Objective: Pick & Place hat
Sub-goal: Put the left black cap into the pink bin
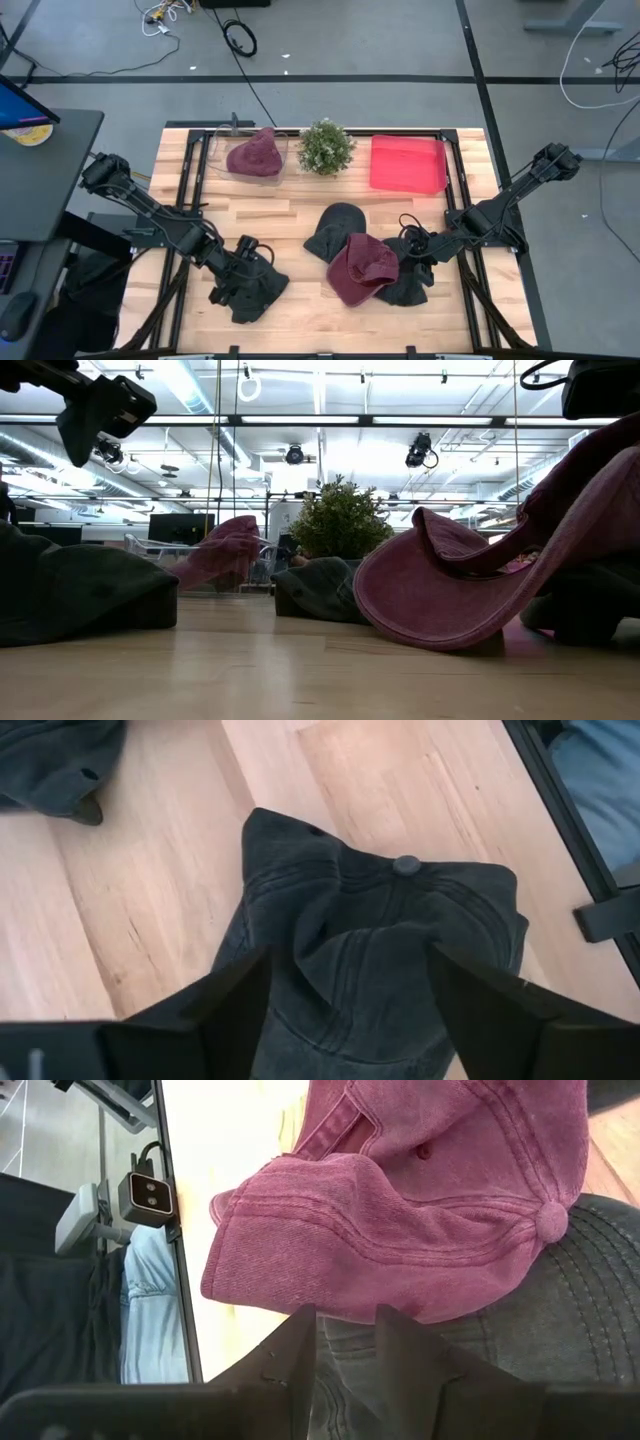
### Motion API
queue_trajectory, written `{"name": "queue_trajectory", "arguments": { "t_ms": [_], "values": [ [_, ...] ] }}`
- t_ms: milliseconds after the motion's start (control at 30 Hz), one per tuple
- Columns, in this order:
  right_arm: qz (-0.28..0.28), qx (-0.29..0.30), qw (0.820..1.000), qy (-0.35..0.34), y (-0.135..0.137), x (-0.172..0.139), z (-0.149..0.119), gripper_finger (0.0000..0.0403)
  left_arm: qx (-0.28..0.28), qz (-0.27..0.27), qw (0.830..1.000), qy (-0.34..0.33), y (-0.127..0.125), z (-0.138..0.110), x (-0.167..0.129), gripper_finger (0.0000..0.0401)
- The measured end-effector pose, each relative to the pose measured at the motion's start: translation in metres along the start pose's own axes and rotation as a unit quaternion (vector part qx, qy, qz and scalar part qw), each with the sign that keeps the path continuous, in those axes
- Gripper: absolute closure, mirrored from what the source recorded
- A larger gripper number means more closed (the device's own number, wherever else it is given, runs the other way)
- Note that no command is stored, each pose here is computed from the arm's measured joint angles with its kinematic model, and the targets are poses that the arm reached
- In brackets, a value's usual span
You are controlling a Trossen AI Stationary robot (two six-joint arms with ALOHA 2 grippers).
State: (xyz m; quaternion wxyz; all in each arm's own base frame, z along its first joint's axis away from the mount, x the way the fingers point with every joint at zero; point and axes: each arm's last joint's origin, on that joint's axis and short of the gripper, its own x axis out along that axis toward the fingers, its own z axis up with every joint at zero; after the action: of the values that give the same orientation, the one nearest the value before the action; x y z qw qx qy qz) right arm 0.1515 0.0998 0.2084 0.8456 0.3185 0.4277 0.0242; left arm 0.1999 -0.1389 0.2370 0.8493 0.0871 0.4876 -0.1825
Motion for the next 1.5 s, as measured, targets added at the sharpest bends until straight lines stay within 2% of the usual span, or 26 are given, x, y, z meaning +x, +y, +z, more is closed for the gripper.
{"name": "queue_trajectory", "arguments": {
  "t_ms": [500, 1500],
  "values": [
    [0.002, 0.000, 1.000, -0.001, 0.000, 0.000, 0.000, 0.0293, 0.014, -0.017, 1.000, 0.002, -0.013, -0.003, -0.001, 0.0123],
    [0.002, 0.000, 1.000, -0.001, 0.000, 0.000, 0.000, 0.0293, 0.014, -0.001, 1.000, 0.014, -0.012, -0.006, -0.001, 0.0124]
  ]
}}
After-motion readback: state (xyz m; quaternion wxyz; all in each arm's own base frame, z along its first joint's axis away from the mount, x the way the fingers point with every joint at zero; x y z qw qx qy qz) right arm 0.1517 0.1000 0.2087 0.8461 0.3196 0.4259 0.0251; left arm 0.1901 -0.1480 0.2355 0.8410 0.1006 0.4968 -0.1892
